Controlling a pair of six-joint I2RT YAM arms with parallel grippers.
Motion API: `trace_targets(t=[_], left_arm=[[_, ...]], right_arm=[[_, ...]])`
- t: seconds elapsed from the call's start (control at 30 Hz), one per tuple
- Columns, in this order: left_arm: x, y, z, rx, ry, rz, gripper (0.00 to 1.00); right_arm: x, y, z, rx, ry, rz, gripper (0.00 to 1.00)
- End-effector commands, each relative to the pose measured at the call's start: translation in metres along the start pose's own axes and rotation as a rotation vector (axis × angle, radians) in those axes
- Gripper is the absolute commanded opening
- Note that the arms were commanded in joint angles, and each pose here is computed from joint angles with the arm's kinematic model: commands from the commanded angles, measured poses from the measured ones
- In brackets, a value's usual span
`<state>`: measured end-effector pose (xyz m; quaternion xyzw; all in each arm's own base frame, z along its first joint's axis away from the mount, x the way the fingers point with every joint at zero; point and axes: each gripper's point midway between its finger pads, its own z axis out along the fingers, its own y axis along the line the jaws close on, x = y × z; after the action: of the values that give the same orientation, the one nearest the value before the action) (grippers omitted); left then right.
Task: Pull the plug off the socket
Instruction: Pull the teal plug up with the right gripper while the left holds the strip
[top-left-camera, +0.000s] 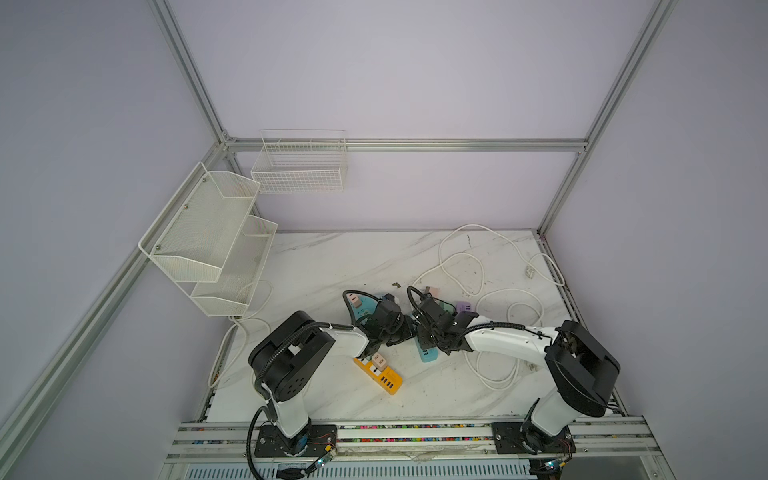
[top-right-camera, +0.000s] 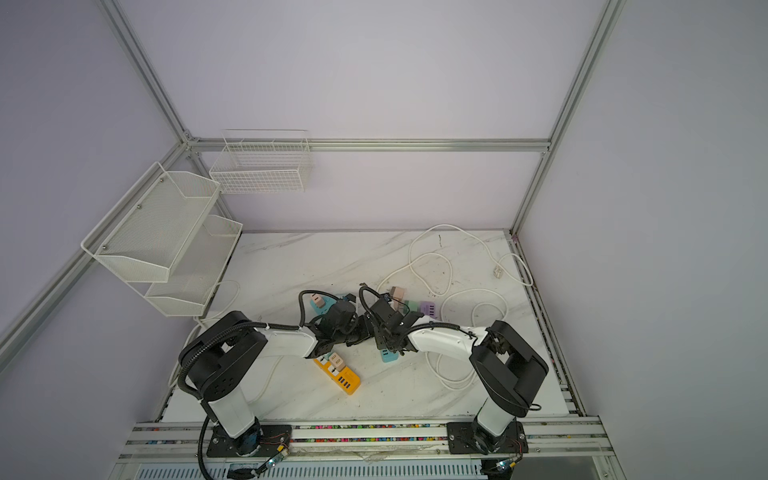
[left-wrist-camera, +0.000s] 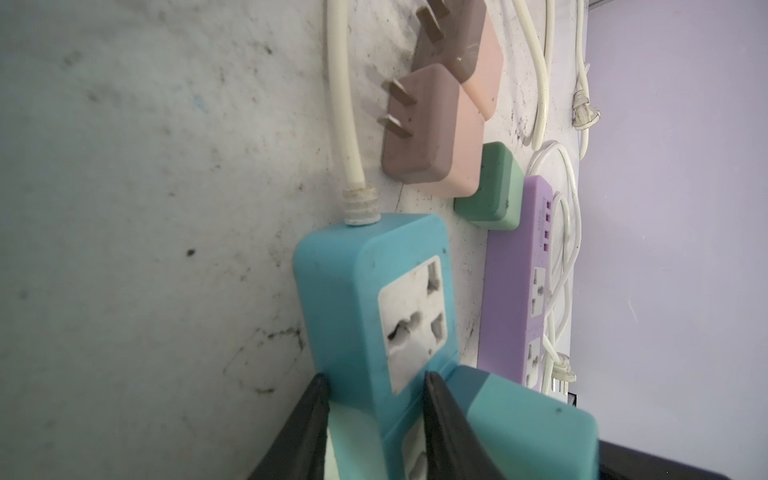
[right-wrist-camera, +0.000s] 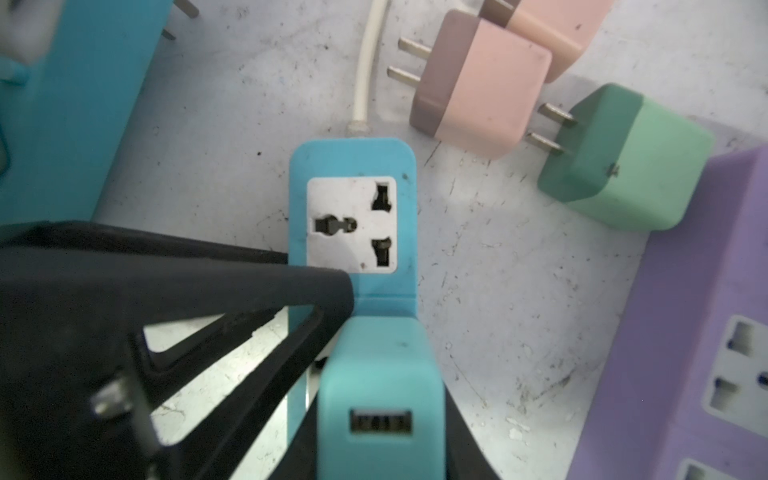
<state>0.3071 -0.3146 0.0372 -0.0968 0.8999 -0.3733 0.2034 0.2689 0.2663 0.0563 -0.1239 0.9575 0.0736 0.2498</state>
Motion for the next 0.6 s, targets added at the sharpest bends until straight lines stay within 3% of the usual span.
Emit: trace_targets(t=[0.0, 0.33, 0.57], left_arm=[[0.043, 0.068, 0.006, -0.211, 0.114, -0.037, 0.36], [0.046, 0.069, 0.004, -0.213, 0.118, -0.033, 0.35], [0.050, 0.075, 0.001, -0.236, 0.113, -0.036, 0.34]], right_arm=[[-0.011, 0.021, -0.007, -0.045, -0.028, 0.015, 0.18], [-0.015, 0.010, -0.012, -0.001, -0.054, 0.028, 0.18], [-0.013, 0.028, -0.017, -0.103, -0.063, 0.045, 0.16]])
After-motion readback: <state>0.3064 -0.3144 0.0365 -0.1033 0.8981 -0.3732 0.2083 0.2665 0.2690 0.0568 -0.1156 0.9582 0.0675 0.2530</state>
